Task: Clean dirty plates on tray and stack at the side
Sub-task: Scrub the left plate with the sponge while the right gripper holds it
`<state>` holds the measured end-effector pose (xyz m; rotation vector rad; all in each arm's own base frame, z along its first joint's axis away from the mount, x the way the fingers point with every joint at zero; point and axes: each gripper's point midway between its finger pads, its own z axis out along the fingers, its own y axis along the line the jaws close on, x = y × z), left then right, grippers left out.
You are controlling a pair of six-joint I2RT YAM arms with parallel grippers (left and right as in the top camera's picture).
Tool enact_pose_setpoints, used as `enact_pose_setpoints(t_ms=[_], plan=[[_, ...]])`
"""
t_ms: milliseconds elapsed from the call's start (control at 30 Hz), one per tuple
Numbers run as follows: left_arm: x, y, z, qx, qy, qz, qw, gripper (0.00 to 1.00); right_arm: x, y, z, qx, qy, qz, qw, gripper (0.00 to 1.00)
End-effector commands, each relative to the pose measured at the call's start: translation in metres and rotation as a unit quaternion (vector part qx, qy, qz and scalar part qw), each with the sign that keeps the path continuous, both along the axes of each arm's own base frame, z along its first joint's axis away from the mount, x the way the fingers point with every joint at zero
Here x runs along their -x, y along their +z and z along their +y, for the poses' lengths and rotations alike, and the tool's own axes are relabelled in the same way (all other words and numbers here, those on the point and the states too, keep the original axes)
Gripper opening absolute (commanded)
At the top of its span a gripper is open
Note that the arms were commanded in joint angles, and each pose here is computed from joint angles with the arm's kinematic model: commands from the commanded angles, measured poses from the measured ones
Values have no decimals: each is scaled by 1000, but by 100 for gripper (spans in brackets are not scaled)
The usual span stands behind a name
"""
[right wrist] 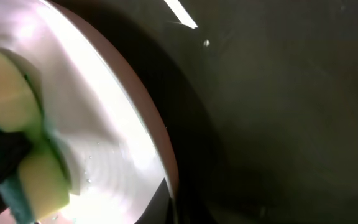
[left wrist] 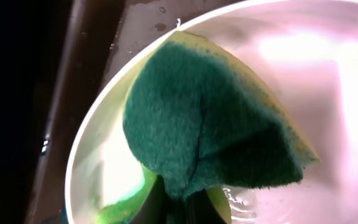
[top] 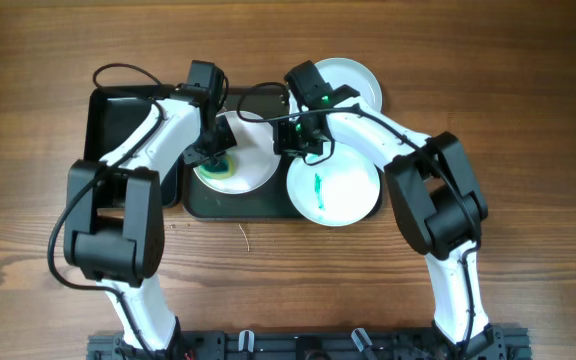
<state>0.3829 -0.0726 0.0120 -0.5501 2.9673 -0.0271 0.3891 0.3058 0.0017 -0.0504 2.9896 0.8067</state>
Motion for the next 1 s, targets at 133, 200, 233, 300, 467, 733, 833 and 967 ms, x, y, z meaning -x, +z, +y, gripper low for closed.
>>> enact_pose_setpoints(t_ms=[133,200,233,300,467,733,833,967], plan=[[3,-12,-83,226,-213,-2,951,4,4,-21,-3,6,10,17,1000,5],[-3,-6,-92,251,-223,-23,942,4,4,-21,-3,6,10,16,1000,4],[-6,-5,-92,249,-223,-29,942,4,3,-21,-3,6,10,16,1000,4],[-13,-6,-89,237,-219,-39,946,4,4,-21,-2,6,11,16,1000,4],[-37,-16,-22,47,-62,-38,996,4,5,-21,-1,7,13,14,1000,4],[-17,-3,54,-155,64,-9,986,4,5,-21,-1,7,14,13,1000,4],[-9,-5,50,-143,59,10,988,4,4,-22,-2,11,13,12,1000,4],[-6,-14,1,-10,-44,33,998,4,4,-22,-2,11,13,12,1000,4]])
